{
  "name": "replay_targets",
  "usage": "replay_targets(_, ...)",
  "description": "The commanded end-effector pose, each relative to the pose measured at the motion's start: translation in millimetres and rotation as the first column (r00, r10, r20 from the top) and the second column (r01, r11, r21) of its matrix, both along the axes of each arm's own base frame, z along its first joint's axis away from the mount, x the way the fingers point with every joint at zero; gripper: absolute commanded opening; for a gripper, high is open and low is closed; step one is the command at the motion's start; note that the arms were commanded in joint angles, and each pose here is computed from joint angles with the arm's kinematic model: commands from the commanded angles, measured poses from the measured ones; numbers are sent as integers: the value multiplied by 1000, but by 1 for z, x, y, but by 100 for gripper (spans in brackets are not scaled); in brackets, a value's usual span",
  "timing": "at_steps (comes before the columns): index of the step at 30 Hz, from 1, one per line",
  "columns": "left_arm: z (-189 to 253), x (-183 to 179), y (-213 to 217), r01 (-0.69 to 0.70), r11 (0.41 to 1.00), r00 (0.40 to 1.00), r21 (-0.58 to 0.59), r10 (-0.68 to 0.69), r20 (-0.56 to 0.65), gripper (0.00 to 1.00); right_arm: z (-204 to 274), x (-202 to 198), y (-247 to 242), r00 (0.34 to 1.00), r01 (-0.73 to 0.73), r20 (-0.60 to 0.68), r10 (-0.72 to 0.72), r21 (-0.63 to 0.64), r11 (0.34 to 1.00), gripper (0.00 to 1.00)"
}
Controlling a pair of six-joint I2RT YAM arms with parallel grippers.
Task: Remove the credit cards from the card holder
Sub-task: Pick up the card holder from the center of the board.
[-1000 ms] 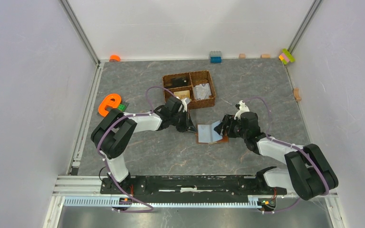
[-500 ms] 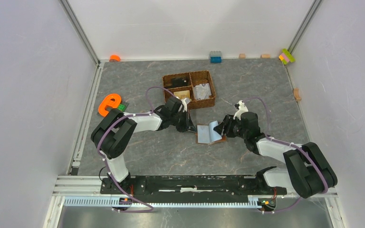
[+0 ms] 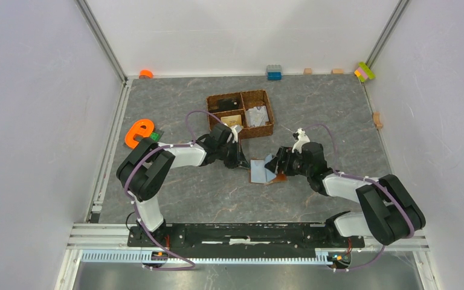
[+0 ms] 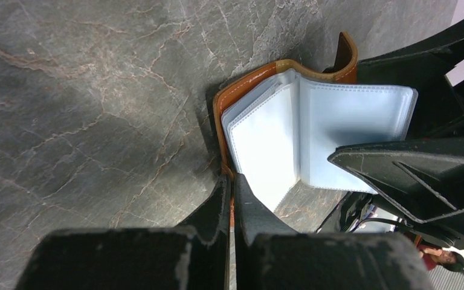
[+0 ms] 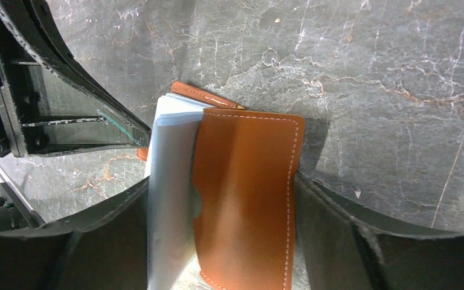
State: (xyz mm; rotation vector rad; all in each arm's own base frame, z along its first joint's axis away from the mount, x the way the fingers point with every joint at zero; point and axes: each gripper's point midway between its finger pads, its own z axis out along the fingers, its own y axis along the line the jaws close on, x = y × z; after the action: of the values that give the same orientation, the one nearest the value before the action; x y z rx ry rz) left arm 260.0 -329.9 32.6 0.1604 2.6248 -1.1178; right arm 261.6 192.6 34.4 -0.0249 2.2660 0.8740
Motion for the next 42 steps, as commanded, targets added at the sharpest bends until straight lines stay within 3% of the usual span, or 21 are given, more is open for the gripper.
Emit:
replay_targets(1, 26, 12, -16, -5, 997, 998, -76, 9, 57, 3, 5, -3, 6, 1000, -28, -8, 28, -5, 1000, 87)
replay_targets(3, 27, 13, -15, -10, 997, 998, -75, 14, 61, 3, 4, -3, 3, 1000, -16, -11, 16, -18, 1000, 97)
replay_targets(6, 27, 14, -14, -14, 997, 998, -74, 19, 61, 3, 5, -2, 2, 1000, -14, -7, 14, -21, 1000, 98)
replay_targets(23, 30, 19, -6, -41, 997, 997, -73, 46, 69, 4, 16, 6, -15, 996, 84, 30, -81, -77, 994, 29)
replay_targets(27, 29, 18, -6, -43, 996, 997, -72, 48, 63, 11, 13, 5, -14, 997, 75, 13, -74, -82, 994, 13)
replay_targets(37, 21, 16, -2, -65, 997, 997, -51, 67, 30, 40, 16, 7, -18, 995, 96, 29, -94, -89, 991, 10)
replay_targets(42, 24, 16, -1, -70, 996, 996, -58, 72, 45, 49, 25, 5, -14, 996, 73, 62, -71, -34, 997, 0)
